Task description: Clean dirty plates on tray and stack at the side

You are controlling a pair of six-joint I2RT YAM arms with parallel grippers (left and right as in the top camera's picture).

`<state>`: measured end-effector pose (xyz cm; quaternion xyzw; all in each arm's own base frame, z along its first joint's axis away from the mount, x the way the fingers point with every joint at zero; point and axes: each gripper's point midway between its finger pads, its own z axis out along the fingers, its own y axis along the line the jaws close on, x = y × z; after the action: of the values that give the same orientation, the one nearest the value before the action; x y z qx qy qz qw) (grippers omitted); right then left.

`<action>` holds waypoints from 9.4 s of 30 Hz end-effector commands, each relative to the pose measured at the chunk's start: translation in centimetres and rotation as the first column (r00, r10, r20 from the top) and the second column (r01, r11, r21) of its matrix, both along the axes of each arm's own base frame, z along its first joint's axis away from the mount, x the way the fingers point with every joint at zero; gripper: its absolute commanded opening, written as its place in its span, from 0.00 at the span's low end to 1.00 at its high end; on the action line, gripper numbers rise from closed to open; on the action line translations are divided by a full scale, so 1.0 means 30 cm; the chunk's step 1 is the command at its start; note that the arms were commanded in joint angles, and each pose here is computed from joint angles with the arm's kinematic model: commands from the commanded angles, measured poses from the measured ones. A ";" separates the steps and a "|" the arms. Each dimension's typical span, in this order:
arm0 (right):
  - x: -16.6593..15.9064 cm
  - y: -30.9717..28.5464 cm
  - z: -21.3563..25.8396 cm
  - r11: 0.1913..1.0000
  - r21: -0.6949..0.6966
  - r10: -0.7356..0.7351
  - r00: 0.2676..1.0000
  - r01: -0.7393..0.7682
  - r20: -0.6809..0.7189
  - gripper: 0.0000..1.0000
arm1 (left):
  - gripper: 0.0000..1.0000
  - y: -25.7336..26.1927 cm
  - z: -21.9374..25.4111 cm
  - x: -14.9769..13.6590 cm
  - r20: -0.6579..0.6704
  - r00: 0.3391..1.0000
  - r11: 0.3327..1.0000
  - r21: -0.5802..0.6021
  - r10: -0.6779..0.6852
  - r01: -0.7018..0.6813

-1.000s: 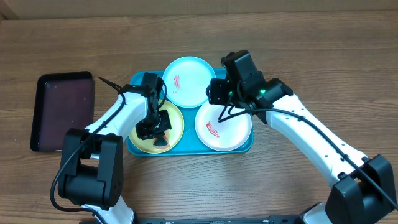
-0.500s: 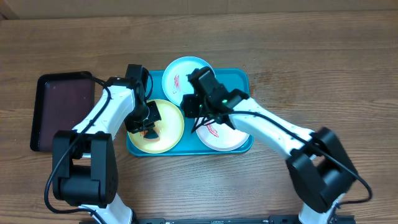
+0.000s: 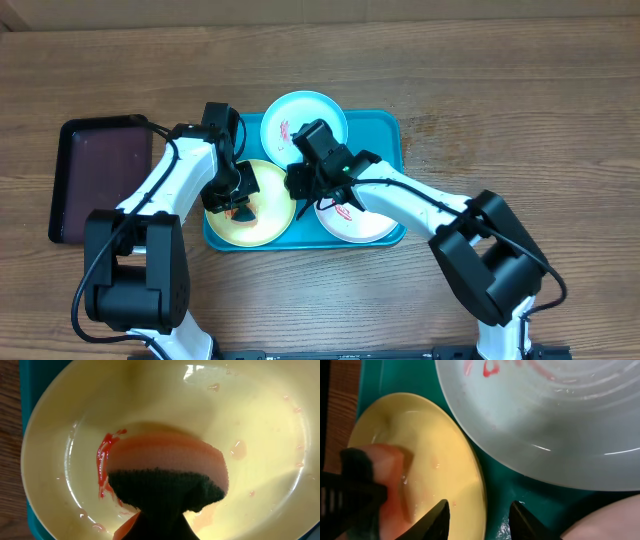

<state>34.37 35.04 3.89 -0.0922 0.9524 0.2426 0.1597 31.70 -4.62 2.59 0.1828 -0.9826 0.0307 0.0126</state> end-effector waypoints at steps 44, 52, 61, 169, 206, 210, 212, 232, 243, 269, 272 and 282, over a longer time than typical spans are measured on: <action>0.010 -0.033 -0.049 0.981 -0.189 -0.042 0.999 0.040 -0.007 0.04 | 0.04 -0.135 0.003 0.075 0.106 0.985 0.984 -0.099 -0.136 0.146; -0.014 0.001 -0.066 0.988 -0.152 -0.042 0.999 0.039 -0.014 0.06 | 0.04 -0.133 -0.006 0.067 0.091 0.987 0.985 -0.098 -0.136 0.145; 0.003 -0.041 -0.092 0.979 -0.180 -0.096 0.995 0.094 -0.001 0.06 | 0.04 -0.088 -0.014 0.056 0.069 0.989 0.991 -0.023 -0.132 0.134; -0.015 -0.037 -0.147 0.982 -0.178 -0.080 0.995 0.069 -0.052 0.07 | 0.04 0.246 -0.103 0.074 0.007 0.999 0.882 0.471 -0.033 0.025; -0.007 -0.030 -0.134 0.983 -0.172 -0.076 0.996 0.066 -0.046 0.04 | 0.04 0.142 -0.079 0.028 -0.047 0.999 0.978 0.210 -0.003 0.013; -0.002 -0.024 -0.123 0.983 -0.170 -0.075 0.996 0.067 -0.043 0.04 | 0.04 0.155 0.037 0.081 0.055 0.998 0.981 0.190 0.019 -0.029; 0.002 -0.020 -0.110 0.983 -0.172 -0.069 0.997 0.061 -0.041 0.04 | 0.04 0.166 0.122 0.108 0.134 0.990 0.982 0.183 0.031 -0.055; 0.095 -0.099 0.393 0.934 -0.323 0.004 0.902 0.150 0.432 0.04 | 0.04 0.454 0.482 -0.022 0.376 0.852 0.908 0.060 0.365 -0.415; 0.098 -0.146 0.652 0.690 -0.616 0.293 0.632 0.381 0.718 0.04 | 0.04 0.515 0.482 -0.040 0.377 0.829 0.882 0.061 0.414 -0.468; 0.045 -0.051 0.759 0.471 -0.810 0.639 0.498 0.350 0.587 0.04 | 0.04 0.512 0.478 -0.047 0.366 0.832 0.882 0.058 0.417 -0.468; 0.042 -0.028 0.740 0.562 -0.759 0.577 0.503 0.328 0.644 0.04 | 0.04 0.511 0.478 -0.047 0.366 0.832 0.882 0.057 0.417 -0.467; 0.050 0.008 0.576 0.683 -0.723 0.555 0.570 0.104 0.606 0.04 | 0.04 0.495 0.477 -0.040 0.364 0.836 0.892 0.031 0.410 -0.451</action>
<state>35.24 35.91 20.26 -0.4106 0.7621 -0.1864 0.4646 30.24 10.23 16.85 0.3893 -0.9038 0.0007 -0.1778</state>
